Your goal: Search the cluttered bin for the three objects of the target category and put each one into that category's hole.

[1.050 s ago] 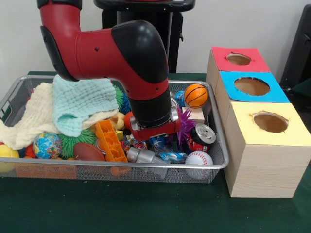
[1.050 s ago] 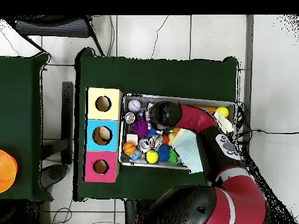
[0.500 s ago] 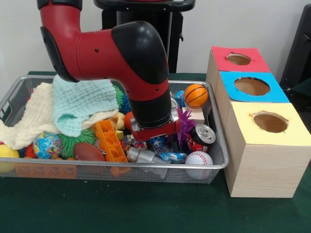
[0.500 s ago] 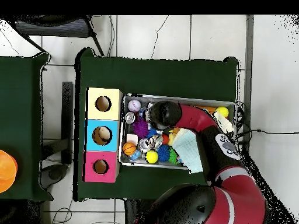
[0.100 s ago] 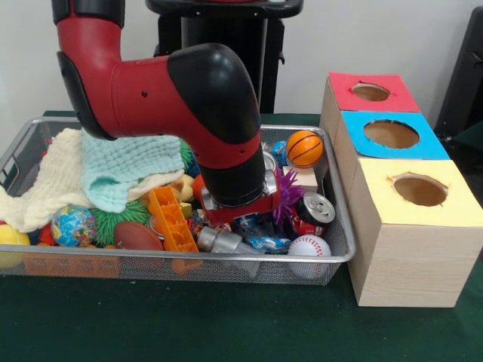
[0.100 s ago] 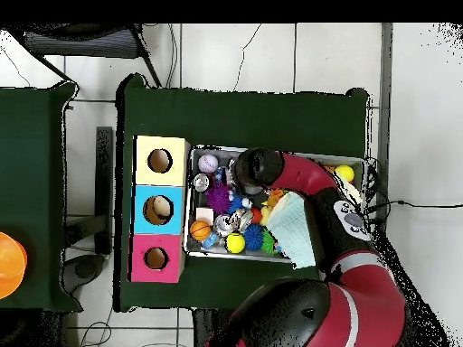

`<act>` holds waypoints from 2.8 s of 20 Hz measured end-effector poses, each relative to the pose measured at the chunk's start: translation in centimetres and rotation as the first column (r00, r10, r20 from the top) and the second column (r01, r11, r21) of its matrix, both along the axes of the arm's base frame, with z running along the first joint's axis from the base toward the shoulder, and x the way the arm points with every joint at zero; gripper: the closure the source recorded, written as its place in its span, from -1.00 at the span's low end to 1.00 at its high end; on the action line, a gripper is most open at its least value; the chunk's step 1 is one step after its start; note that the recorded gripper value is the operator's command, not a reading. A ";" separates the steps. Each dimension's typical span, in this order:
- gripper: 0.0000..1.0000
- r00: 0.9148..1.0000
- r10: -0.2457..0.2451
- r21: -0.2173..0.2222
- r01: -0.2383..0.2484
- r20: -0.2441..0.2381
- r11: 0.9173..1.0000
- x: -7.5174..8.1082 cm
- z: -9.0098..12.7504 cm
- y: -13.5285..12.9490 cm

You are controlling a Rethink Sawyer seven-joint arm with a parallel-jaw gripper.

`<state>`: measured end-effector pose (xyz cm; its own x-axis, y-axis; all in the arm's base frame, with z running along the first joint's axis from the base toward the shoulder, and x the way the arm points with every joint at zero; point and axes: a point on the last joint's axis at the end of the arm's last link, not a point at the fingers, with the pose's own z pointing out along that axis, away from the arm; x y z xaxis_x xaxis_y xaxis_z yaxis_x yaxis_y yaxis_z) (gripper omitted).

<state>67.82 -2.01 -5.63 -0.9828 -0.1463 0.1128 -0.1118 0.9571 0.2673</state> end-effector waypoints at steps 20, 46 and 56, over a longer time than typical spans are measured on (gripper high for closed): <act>1.00 1.000 0.005 0.007 -0.005 0.001 1.000 -0.1 0.6 -0.3; 1.00 0.992 0.042 -0.192 -0.018 0.120 0.981 -1.1 11.5 -5.8; 1.00 0.977 0.025 -0.256 0.031 0.212 0.966 0.0 21.1 -4.7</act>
<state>67.80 -6.75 15.44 -0.9885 -0.1365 -0.0649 -0.1357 0.9906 -0.0169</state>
